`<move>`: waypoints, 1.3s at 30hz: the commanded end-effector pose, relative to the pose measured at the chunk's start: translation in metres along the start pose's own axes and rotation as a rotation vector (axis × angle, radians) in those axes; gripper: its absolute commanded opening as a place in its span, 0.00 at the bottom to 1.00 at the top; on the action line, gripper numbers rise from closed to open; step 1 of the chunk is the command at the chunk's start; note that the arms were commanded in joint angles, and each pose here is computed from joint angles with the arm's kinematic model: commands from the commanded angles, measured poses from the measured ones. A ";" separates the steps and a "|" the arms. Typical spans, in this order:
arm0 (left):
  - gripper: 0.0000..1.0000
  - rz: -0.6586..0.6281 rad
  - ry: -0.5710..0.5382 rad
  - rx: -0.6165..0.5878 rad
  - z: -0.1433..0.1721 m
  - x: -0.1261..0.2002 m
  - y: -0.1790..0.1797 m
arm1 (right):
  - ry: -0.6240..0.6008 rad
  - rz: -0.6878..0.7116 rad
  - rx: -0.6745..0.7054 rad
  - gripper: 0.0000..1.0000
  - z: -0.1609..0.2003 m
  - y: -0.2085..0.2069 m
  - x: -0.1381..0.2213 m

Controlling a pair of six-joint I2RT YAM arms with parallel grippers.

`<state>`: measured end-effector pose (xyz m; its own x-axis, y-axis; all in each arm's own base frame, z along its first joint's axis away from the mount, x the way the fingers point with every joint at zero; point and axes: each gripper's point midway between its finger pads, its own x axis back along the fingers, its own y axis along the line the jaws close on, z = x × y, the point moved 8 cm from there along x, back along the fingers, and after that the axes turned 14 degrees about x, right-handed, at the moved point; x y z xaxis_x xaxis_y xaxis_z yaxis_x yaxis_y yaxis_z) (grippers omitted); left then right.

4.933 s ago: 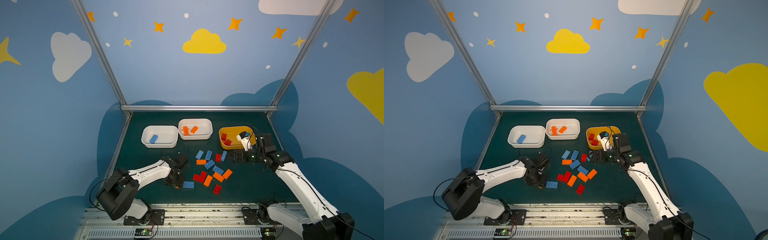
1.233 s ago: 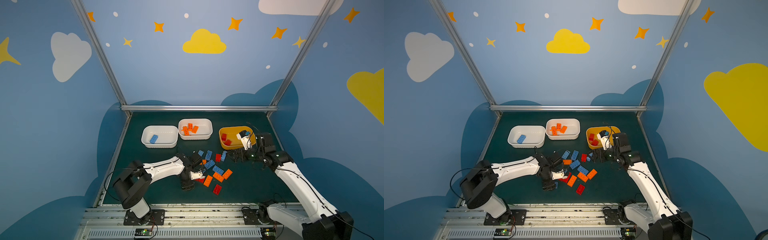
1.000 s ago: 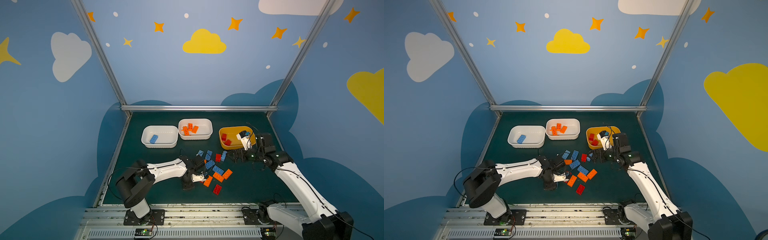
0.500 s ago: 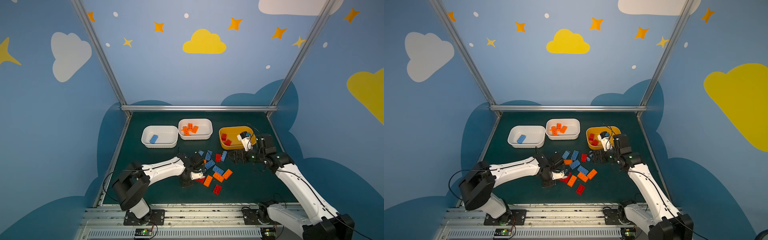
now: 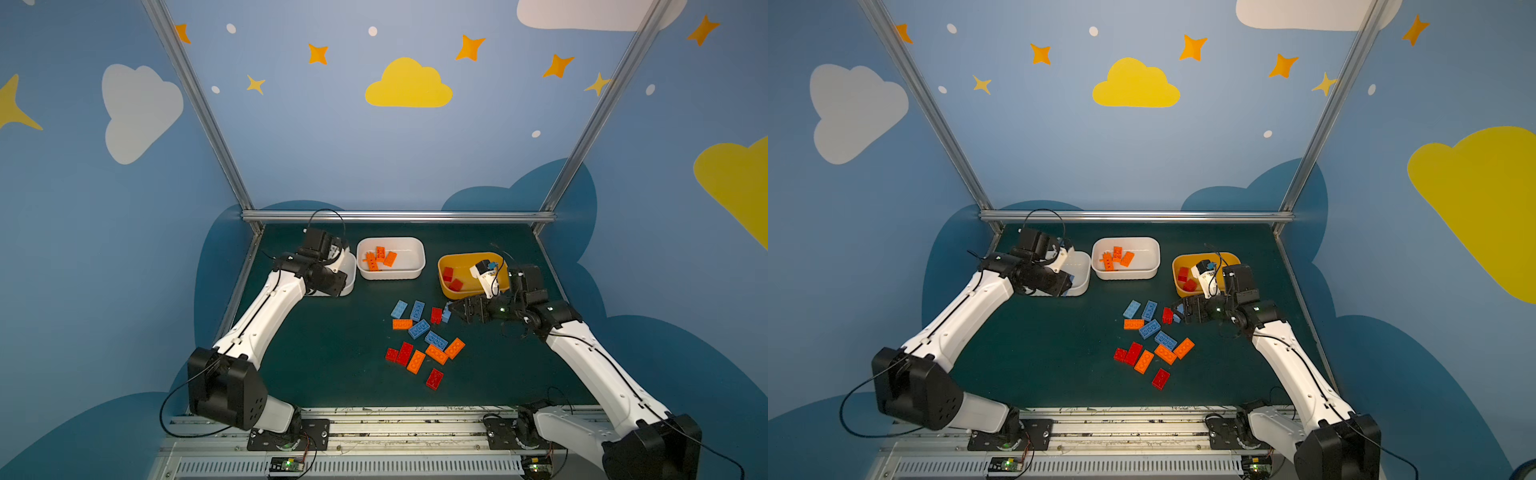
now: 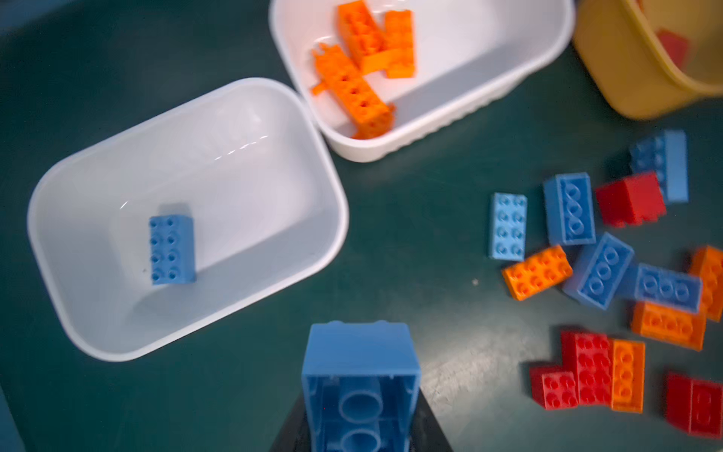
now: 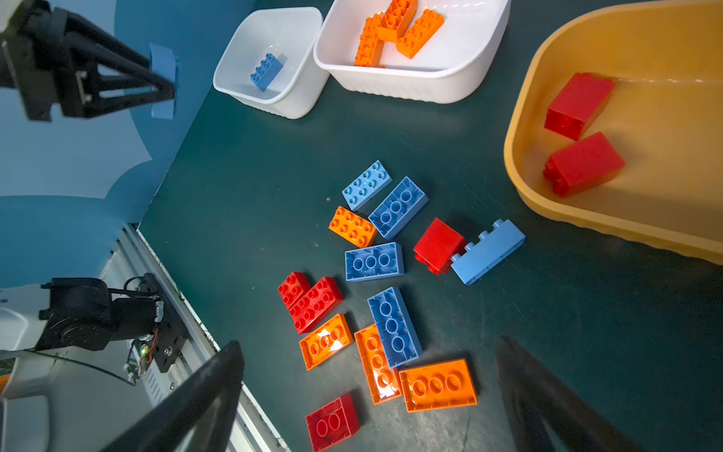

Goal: Sort the legos into containers by color
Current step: Place the lego in the container, then pick up the lego from the center of the table.

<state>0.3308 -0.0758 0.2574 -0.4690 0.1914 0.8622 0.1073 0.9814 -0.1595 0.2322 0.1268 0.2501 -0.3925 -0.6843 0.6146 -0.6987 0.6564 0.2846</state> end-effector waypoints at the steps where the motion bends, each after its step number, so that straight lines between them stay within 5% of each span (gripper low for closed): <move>1: 0.28 -0.019 -0.010 0.173 -0.019 -0.020 0.018 | -0.049 -0.056 0.022 0.98 -0.019 0.009 0.000; 7: 0.28 -0.098 0.009 0.309 -0.046 -0.063 0.058 | -0.041 -0.113 0.027 0.98 -0.024 0.019 -0.013; 17: 0.29 -0.164 0.035 0.371 -0.066 -0.122 0.099 | -0.025 -0.142 0.055 0.98 -0.028 0.033 -0.027; 23: 0.46 -0.207 0.066 0.375 -0.068 -0.139 0.111 | -0.007 -0.122 0.070 0.98 -0.027 0.034 -0.025; 27: 0.66 -0.199 0.064 0.374 -0.068 -0.129 0.108 | -0.004 -0.104 0.070 0.98 -0.025 0.034 -0.023; 32: 0.71 -0.149 0.035 0.368 -0.067 -0.091 0.094 | 0.001 -0.087 0.073 0.98 -0.022 0.033 -0.022; 39: 0.77 0.085 0.049 0.332 -0.037 -0.038 0.034 | 0.015 -0.029 0.091 0.98 -0.019 0.030 -0.015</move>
<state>0.4086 -0.0221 0.2278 -0.4725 0.1582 0.8670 -0.2183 0.9321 -0.2890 0.2312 0.1675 0.2519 -0.3263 -0.7140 0.6195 -0.7565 0.5902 0.2818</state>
